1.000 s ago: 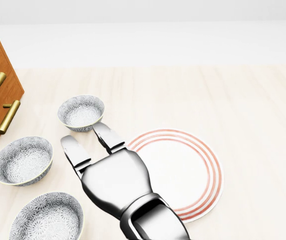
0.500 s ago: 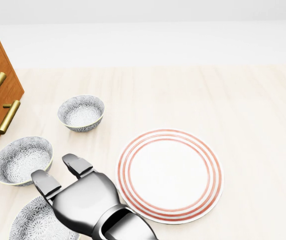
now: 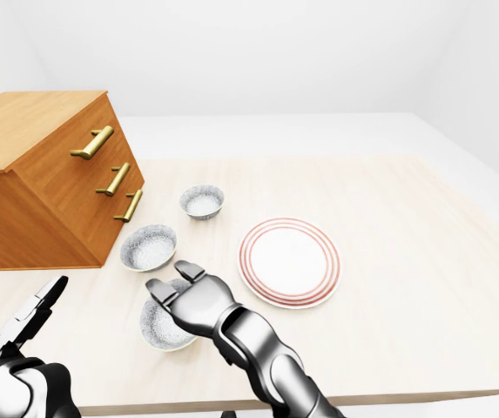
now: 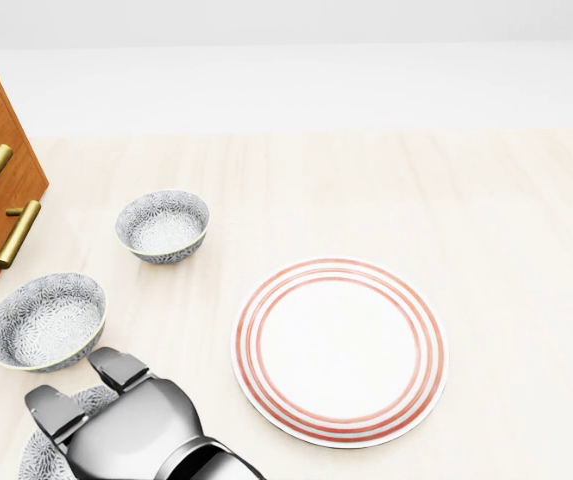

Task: Put the bowl at the front on the plate.

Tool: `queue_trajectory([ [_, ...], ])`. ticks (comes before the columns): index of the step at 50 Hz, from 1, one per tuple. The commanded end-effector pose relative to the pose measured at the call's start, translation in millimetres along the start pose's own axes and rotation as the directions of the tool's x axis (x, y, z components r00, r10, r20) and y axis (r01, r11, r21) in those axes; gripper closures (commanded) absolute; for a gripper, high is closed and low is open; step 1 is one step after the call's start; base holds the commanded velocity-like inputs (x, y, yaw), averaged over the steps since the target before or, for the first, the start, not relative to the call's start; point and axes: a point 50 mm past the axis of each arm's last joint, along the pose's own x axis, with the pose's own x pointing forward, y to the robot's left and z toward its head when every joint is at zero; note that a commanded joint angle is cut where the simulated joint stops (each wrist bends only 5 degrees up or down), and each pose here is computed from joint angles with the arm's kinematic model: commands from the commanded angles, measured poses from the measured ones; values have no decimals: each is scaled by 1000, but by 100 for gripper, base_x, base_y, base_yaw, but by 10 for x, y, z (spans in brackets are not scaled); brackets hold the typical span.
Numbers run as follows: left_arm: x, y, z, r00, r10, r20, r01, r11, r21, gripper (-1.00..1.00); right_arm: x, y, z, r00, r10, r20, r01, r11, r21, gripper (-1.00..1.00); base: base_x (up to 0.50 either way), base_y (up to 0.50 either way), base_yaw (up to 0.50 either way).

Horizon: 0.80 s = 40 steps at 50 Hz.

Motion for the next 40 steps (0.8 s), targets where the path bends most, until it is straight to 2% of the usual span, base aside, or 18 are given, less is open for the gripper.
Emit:
queue_trajectory([
  [1,-2,0,-13,1000,1,-4,-1,1000,4,-100,41,153,54,998,63,26,-64,998,19,-100,0,0,0],
  [9,-6,2,1,1000,1,1,-1,1000,3,-100,48,280,117,992,107,67,-111,992,57,-100,0,0,0],
  [22,1,-7,3,1000,-3,3,3,1000,2,-100,64,322,120,989,124,82,-132,987,89,-100,0,0,0],
  [34,1,-8,8,1000,-2,5,2,1000,0,-100,71,318,22,992,126,33,-129,982,138,-100,0,0,0],
  [40,1,-7,18,1000,-2,8,2,1000,-3,-100,118,369,36,987,154,50,-160,975,155,-100,0,0,0],
])
